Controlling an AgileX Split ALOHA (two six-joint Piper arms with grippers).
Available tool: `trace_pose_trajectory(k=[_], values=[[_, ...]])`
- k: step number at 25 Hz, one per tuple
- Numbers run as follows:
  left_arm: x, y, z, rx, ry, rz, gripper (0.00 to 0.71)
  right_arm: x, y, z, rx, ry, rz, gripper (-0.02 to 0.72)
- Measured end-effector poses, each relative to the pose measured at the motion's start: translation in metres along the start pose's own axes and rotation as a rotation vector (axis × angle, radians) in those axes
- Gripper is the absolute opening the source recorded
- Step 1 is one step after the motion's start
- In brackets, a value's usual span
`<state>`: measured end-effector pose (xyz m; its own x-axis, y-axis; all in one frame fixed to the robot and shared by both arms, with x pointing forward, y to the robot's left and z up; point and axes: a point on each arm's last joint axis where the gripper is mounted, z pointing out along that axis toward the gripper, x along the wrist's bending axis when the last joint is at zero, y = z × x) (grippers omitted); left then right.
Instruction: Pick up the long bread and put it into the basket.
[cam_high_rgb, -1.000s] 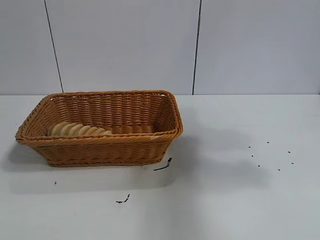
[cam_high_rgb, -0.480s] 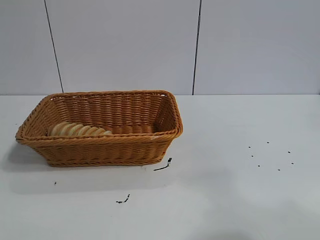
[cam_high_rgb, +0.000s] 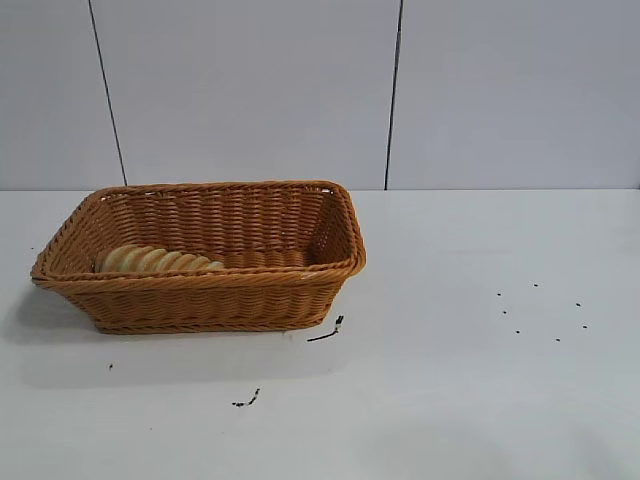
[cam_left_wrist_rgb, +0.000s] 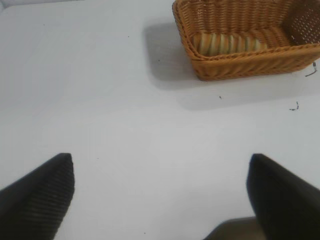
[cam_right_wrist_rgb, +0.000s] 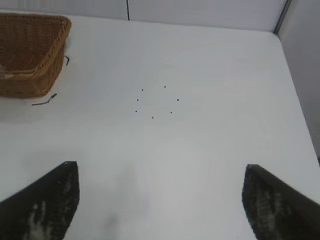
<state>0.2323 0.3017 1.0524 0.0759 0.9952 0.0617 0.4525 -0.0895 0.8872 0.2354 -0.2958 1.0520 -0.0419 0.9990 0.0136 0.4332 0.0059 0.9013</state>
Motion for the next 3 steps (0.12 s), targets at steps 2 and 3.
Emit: trace_pose_trajectory(k=[2, 3], values=[[0.0000, 0.0000, 0.0000, 0.000, 0.000, 0.000, 0.696, 0.0000, 0.0000, 0.0000, 0.000, 0.000, 0.001, 0.606], [0.0000, 0.0000, 0.0000, 0.000, 0.000, 0.000, 0.696, 0.0000, 0.0000, 0.0000, 0.000, 0.000, 0.001, 0.606]])
